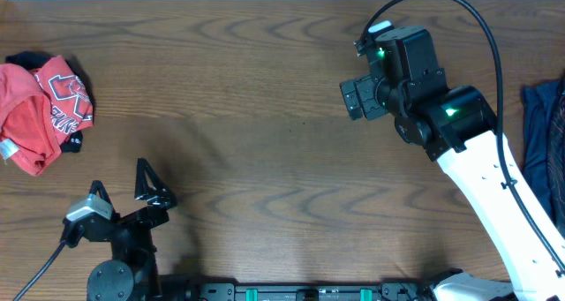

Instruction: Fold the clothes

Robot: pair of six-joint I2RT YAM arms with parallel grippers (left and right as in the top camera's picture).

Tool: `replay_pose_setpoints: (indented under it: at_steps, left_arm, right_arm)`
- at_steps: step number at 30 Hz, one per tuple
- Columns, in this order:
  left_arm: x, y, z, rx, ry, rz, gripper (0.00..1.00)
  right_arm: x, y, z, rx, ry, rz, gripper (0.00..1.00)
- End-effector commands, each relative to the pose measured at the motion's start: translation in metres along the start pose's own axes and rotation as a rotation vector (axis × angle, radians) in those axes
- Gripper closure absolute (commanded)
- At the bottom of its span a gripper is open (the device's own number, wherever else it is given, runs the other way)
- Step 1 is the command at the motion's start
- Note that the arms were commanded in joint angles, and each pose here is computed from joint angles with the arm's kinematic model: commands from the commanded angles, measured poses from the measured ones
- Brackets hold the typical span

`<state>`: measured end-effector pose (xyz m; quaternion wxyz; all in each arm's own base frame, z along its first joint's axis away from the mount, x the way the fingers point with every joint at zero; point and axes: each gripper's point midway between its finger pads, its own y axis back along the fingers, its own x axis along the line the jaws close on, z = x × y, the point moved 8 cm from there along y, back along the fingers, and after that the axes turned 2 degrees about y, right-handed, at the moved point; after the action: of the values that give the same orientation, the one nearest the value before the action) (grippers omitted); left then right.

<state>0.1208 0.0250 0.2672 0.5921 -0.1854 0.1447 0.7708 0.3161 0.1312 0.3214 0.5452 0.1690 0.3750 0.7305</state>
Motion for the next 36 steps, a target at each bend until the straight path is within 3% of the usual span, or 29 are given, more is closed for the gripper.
replay_pose_setpoints:
  at_steps: [1, 10, 24, 33, 36]
  left_arm:
    - [0.001, -0.002, -0.007, 0.015, 0.0, -0.014, 0.02]
    - [0.017, -0.024, -0.062, 0.128, -0.017, -0.013, 0.02]
    - [0.029, -0.035, -0.094, 0.151, -0.028, -0.008, 0.02]
    - [0.012, -0.031, -0.11, 0.237, -0.395, -0.273, 0.02]
    - [0.013, -0.03, -0.12, 0.27, -0.433, -0.304, 0.02]
  right_arm:
    - [-0.004, 0.006, 0.004, -0.019, 0.003, -0.012, 0.01]
    - [-0.004, 0.006, 0.004, -0.019, 0.003, -0.012, 0.01]
    - [-0.004, 0.006, 0.004, -0.019, 0.003, -0.012, 0.01]
    - [-0.004, 0.006, 0.004, -0.019, 0.003, -0.012, 0.01]
    - [-0.004, 0.006, 0.004, -0.019, 0.002, -0.012, 0.01]
